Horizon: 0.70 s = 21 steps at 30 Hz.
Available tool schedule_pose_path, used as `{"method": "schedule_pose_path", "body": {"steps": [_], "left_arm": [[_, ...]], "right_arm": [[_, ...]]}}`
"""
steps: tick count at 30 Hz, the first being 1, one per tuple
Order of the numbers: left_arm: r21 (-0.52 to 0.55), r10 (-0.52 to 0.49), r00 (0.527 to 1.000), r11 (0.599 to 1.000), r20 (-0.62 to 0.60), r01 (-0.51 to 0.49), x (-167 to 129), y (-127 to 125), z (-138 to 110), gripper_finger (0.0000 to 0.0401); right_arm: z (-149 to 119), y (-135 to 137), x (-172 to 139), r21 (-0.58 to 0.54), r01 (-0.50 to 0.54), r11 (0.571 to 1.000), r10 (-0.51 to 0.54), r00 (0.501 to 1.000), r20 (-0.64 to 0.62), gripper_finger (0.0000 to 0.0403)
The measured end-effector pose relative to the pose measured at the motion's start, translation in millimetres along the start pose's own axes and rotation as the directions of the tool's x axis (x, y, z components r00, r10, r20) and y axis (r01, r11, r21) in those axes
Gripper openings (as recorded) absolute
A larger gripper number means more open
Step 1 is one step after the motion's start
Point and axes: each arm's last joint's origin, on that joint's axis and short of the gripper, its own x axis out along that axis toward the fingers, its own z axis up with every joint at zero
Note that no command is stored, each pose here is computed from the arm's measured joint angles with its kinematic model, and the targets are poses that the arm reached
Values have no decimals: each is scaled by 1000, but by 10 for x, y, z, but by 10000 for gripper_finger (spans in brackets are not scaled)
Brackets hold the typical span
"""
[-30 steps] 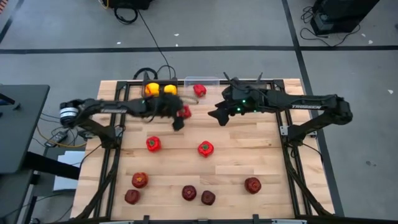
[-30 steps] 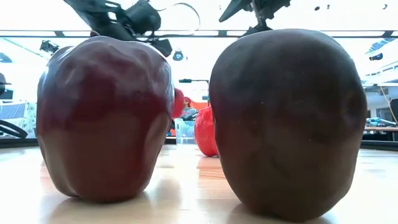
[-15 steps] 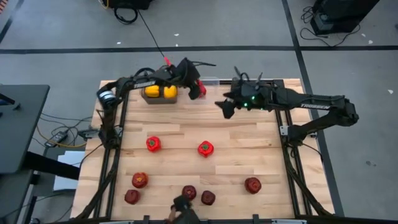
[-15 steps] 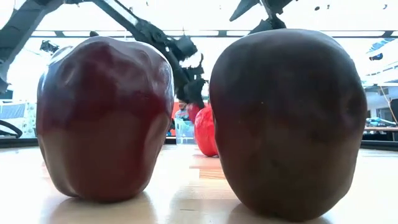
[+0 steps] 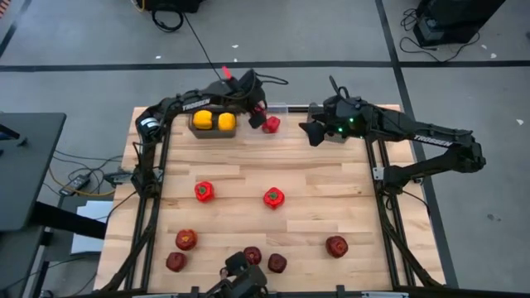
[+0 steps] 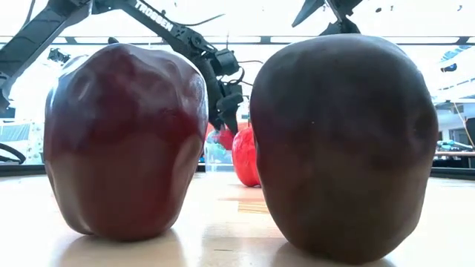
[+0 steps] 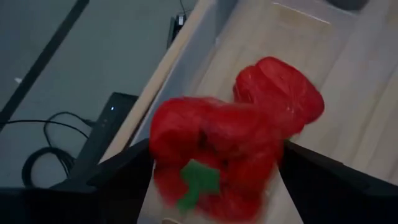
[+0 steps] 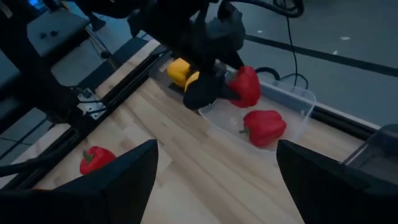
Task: Sort produce into baskets
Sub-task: Put the middle red bell pepper into the transparent bin, then put the left red bell pepper into the transparent bin
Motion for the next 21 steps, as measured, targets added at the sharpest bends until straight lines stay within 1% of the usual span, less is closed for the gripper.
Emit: {"method": "schedule_pose_path", "body": {"steps": [6, 11, 14, 17, 19, 21], "left_arm": [[17, -3, 999, 1000, -39, 4, -81, -5, 23, 352], [-2, -16, 991, 1000, -135, 16, -119, -17, -70, 351], [-15, -23, 981, 1000, -194, 21, -210, -23, -127, 345], [-27, -46, 965, 999, -258, 41, -297, -37, -197, 335], [-28, -75, 958, 997, -277, 70, -408, -47, -223, 328], [-39, -84, 962, 996, -259, 76, -591, -69, -218, 321]], "right_arm": [[15, -13, 16, 13, -12, 1000, 12, 1000, -4, 337], [19, -12, 11, 15, -17, 1000, 17, 1000, -2, 337], [19, -12, 11, 9, -17, 1000, 17, 1000, -3, 337], [18, -12, 14, -32, -16, 999, 16, 1000, -4, 337], [16, -11, 19, -46, -16, 999, 15, 1000, -5, 337], [19, -12, 19, -57, -10, 998, 10, 1000, 0, 337]]}}
